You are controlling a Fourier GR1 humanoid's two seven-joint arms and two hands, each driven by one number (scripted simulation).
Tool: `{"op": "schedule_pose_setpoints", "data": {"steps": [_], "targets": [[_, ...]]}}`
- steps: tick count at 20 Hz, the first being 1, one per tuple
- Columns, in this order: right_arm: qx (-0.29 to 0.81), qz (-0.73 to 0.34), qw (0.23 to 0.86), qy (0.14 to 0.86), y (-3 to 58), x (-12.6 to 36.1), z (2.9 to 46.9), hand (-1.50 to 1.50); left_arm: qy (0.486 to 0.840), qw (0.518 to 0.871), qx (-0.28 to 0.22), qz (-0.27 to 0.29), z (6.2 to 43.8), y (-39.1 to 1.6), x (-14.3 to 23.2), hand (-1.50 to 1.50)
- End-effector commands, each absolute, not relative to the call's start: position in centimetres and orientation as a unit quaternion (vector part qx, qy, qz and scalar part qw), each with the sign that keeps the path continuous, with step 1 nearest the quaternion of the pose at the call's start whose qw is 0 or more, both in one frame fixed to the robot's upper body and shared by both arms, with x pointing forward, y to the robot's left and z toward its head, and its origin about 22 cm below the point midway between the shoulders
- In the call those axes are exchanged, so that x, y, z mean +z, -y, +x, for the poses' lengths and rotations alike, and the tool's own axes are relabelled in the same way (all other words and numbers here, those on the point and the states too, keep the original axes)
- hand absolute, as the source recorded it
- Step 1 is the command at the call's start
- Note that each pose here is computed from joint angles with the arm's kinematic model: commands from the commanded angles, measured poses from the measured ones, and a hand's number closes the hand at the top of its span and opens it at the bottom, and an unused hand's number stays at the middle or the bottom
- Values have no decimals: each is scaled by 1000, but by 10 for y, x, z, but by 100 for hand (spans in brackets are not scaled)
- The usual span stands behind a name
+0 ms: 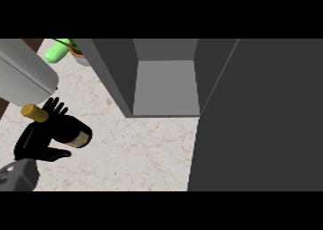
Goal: Pick up the wine, place it into the cabinet and close the cabinet
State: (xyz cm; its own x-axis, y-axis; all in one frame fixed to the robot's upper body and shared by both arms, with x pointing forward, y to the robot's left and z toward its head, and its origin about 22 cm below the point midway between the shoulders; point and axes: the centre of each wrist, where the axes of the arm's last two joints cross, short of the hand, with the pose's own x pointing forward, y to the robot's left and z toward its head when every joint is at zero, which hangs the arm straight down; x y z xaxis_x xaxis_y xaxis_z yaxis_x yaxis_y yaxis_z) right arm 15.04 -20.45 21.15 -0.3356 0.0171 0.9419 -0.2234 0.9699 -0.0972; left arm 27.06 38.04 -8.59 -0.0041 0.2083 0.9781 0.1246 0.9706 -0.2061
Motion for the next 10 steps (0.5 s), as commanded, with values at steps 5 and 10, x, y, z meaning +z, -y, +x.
{"op": "schedule_pose_setpoints", "data": {"steps": [5,10], "targets": [[110,73,550,825,216,216,124,-150,719,677,37,-157,287,-364,-84,-150],[107,81,551,824,206,218,122,-150,712,674,50,-190,277,-366,-103,150]]}}
